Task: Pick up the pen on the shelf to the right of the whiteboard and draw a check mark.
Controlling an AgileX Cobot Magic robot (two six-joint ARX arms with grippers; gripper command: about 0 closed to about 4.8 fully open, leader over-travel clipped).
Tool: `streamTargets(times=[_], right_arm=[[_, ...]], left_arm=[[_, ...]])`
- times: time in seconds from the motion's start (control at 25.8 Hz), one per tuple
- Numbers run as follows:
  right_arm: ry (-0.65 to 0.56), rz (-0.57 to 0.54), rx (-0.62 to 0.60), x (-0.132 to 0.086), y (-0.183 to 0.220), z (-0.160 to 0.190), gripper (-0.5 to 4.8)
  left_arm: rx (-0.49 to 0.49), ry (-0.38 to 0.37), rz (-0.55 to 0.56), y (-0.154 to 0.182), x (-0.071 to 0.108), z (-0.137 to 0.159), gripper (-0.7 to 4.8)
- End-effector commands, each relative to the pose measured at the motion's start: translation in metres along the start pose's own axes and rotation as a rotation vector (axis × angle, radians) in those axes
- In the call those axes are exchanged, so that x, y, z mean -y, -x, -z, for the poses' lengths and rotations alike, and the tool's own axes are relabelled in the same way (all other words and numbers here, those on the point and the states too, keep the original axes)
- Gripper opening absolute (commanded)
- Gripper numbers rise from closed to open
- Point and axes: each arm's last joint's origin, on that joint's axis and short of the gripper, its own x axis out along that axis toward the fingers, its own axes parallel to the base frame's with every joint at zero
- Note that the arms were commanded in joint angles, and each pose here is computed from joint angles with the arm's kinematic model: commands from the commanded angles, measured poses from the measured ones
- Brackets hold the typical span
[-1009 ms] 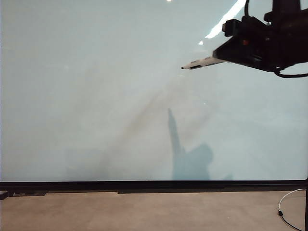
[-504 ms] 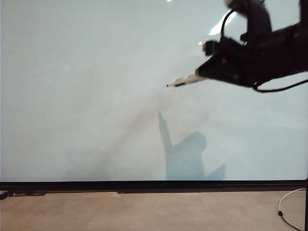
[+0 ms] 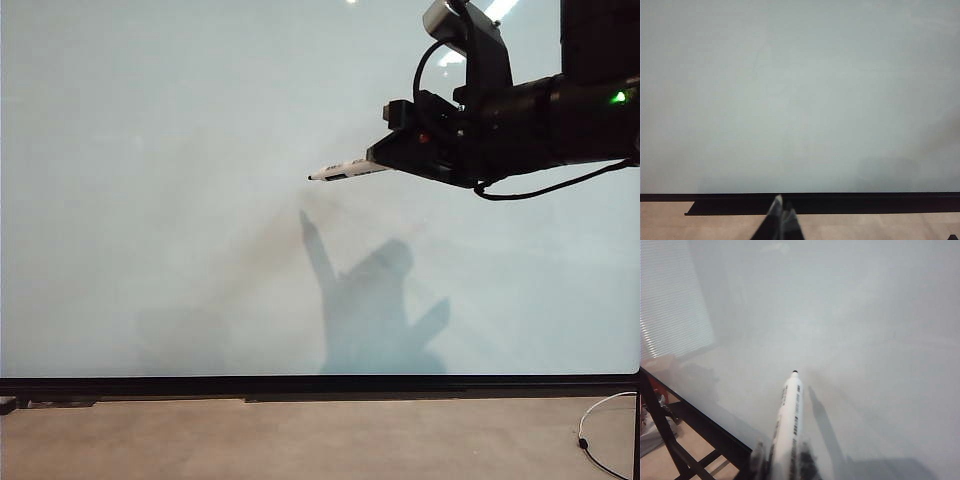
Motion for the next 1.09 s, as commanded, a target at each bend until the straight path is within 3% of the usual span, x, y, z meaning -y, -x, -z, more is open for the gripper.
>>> streamTargets(times=[0.04, 1.09], right_arm=[[0.009, 0.028, 0.032, 0.0005, -0.0012, -0.0046, -0.03], [0.115, 0.085, 0.079, 0.0029, -0.0011, -0.0088, -0.03]], left_arm=[[0.009, -0.004, 0.0, 0.0002, 0.0, -0.0016, -0.04], [0.009, -0.004, 0.0, 0.0002, 0.0, -0.0016, -0.05]])
